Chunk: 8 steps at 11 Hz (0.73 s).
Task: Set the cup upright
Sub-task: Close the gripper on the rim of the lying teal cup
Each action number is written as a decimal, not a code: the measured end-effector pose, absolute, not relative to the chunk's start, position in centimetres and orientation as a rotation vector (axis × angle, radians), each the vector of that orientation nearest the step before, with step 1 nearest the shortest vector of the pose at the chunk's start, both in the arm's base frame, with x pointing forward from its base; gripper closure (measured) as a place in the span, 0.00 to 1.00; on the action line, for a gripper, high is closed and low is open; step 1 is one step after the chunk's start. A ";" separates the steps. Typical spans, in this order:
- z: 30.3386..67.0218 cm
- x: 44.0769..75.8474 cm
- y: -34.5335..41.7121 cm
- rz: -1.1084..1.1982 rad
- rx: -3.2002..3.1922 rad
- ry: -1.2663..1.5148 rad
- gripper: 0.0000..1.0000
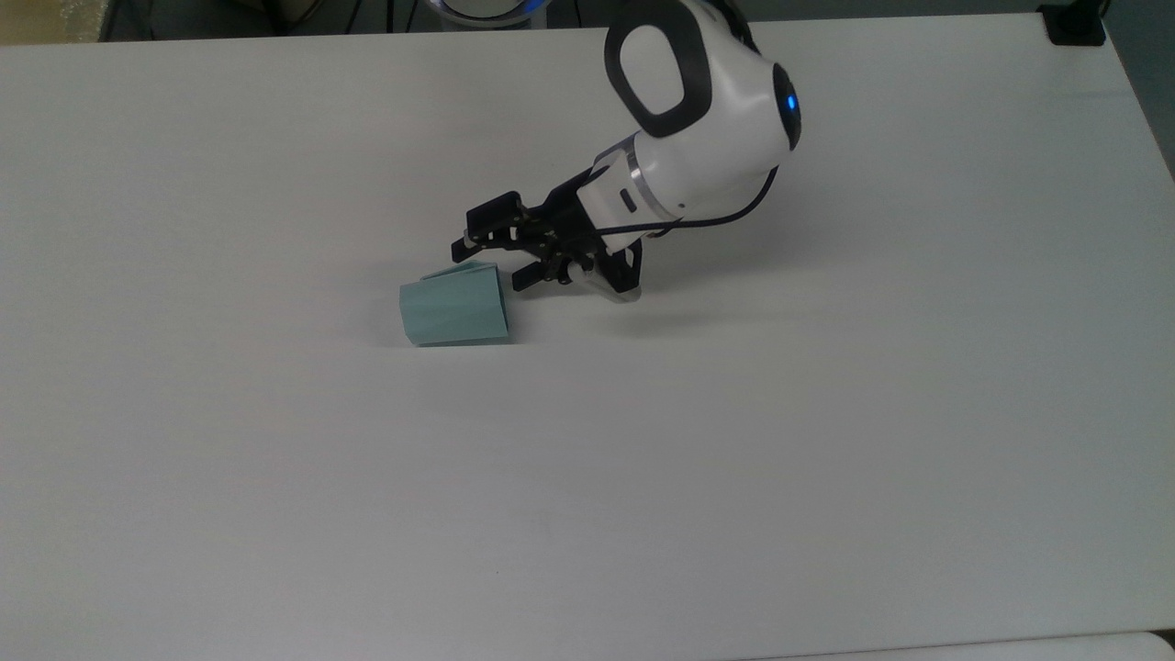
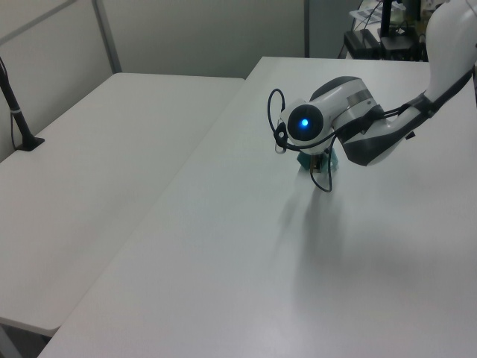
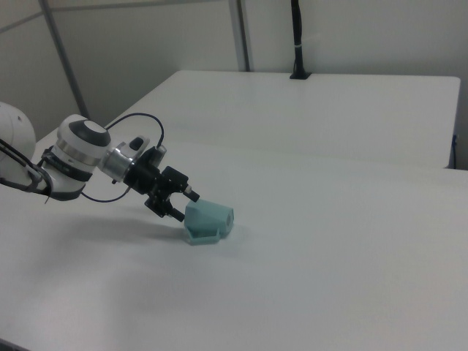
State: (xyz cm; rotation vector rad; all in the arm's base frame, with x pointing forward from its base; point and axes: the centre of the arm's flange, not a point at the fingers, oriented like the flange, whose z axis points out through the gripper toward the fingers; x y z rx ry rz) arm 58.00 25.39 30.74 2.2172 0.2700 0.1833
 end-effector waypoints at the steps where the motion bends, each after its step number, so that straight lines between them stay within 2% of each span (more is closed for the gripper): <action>1: 30.2 58.3 24.9 0.182 2.213 0.270 0.00; 5: 30.2 58.9 24.5 0.203 2.222 0.273 0.00; 7: 30.3 59.0 24.6 0.207 2.222 0.273 0.04; 8: 30.3 59.0 24.6 0.211 2.220 0.276 0.13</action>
